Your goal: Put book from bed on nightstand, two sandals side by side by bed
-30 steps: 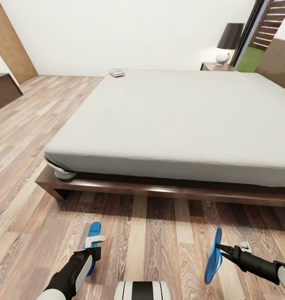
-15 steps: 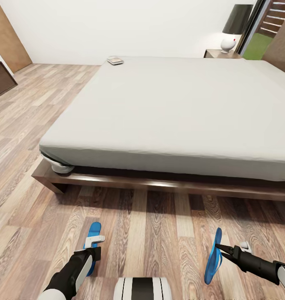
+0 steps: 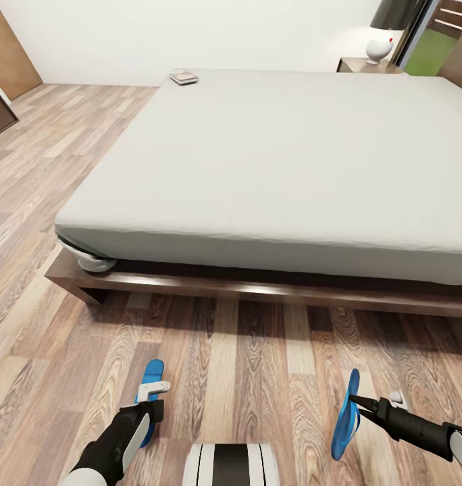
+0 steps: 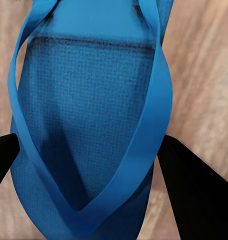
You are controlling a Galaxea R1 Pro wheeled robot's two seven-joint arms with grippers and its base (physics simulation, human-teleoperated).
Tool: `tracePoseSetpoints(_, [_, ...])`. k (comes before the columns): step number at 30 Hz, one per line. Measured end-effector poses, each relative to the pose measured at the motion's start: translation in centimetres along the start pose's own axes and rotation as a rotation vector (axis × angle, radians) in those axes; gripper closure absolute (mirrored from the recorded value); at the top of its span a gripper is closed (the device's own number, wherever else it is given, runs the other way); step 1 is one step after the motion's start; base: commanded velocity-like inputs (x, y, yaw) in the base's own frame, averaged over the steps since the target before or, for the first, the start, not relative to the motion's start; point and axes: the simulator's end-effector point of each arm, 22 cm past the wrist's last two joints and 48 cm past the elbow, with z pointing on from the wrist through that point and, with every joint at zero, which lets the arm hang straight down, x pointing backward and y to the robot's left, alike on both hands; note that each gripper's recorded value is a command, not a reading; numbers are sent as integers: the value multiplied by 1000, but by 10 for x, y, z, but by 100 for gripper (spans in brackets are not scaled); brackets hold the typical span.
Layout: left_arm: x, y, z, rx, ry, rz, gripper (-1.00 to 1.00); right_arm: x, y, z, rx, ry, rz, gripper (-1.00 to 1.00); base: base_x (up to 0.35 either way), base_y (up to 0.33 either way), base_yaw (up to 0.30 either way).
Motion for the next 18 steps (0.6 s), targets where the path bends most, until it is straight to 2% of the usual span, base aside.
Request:
tracePoseSetpoints(6, [-1,1,0,-1,-2,-1,100,0,0,0,0,0,0,100,65,41,0])
tracePoseSetpoints(18, [-1,1,0,-2,-2,-1,100,0,0,0,-1,0,0,100,247,208,0])
